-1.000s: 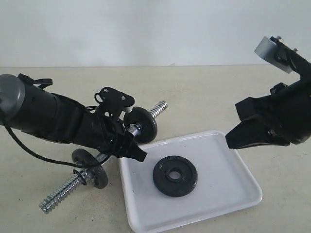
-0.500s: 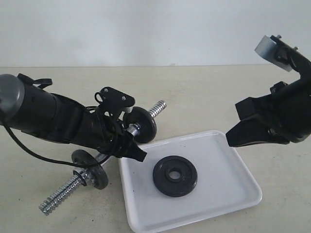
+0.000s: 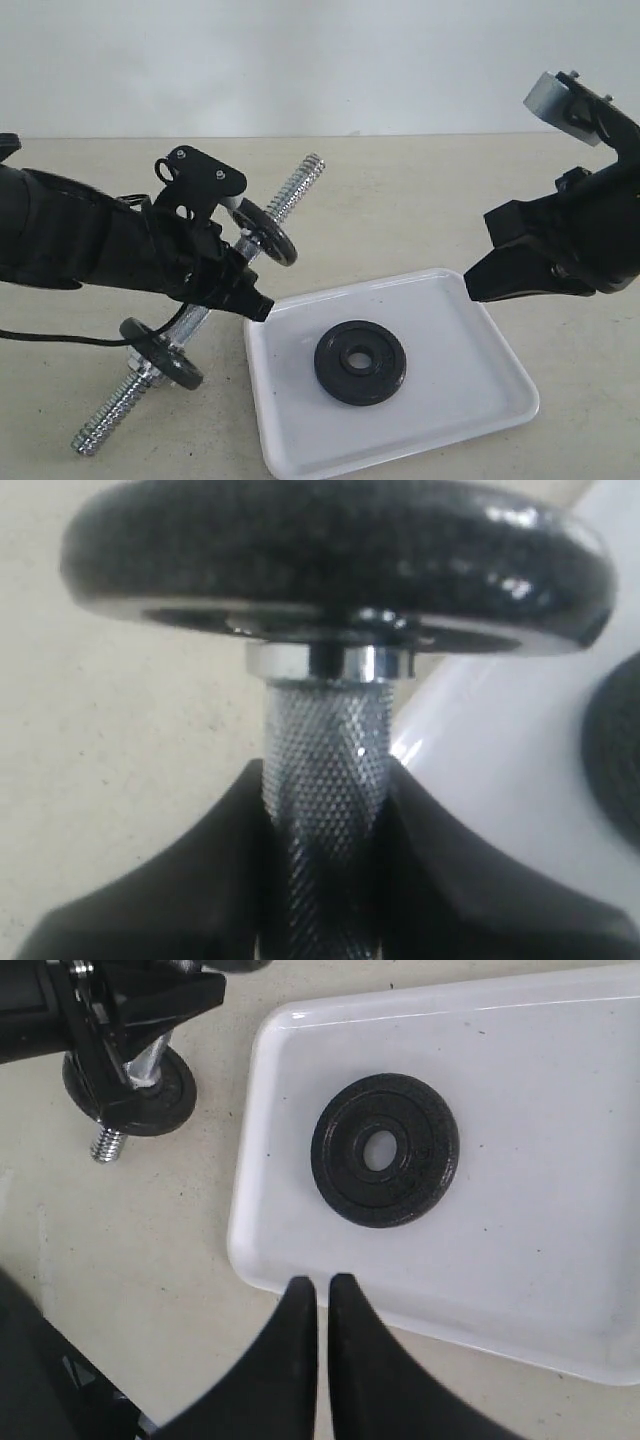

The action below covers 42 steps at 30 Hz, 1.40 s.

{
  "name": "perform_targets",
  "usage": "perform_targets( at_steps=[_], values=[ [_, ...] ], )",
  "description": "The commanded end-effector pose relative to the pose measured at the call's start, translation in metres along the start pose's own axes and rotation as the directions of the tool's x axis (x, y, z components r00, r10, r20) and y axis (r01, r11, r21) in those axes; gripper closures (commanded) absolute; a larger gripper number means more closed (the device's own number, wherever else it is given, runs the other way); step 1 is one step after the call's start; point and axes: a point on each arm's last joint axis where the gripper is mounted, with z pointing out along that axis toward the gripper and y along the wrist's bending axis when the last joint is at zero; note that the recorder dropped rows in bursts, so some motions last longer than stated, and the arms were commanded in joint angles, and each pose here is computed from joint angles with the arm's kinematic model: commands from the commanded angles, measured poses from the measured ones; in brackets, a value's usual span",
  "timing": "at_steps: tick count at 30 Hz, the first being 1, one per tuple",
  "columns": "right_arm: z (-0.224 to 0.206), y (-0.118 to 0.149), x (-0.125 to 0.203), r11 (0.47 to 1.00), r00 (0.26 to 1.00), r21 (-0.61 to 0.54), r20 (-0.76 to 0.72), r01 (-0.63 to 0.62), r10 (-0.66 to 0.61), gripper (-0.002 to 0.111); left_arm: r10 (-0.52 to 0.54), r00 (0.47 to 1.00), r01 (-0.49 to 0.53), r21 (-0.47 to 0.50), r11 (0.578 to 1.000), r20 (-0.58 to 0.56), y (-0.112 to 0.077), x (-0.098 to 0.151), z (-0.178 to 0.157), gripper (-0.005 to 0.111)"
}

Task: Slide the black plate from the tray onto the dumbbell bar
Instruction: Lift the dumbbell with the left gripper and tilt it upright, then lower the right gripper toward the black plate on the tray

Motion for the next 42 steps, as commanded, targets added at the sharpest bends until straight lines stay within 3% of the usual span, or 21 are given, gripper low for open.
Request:
perform_targets(
  at_steps=[1,8,19,32,42],
  values=[
    [0.001,0.000,0.001,1.000,1.000,-0.002,-0.003,0.008,-0.008,0.108,0.076,0.996,-0.079,0.054,0.995,0.048,-0.005,0.000,-0.019,0.102],
    [0.001,0.000,0.001,1.000,1.000,-0.007,-0.003,0.005,-0.005,0.108,0.123,0.991,-0.127,0.101,0.987,0.044,-0.011,0.020,-0.038,0.102],
    [0.002,0.009,0.005,0.996,0.999,-0.084,-0.046,-0.017,0.013,0.108,0.156,0.970,-0.180,0.117,0.977,0.186,-0.015,0.017,-0.086,0.102],
    [0.031,0.064,0.009,0.970,0.980,-0.142,0.027,0.200,-0.198,0.108,0.153,0.954,-0.193,0.135,0.972,0.257,-0.019,0.028,-0.115,0.102],
    [0.036,0.073,0.009,0.965,0.972,-0.127,0.063,0.231,-0.225,0.108,0.152,0.952,-0.184,0.099,0.978,0.268,-0.017,0.035,-0.124,0.102]
  ],
)
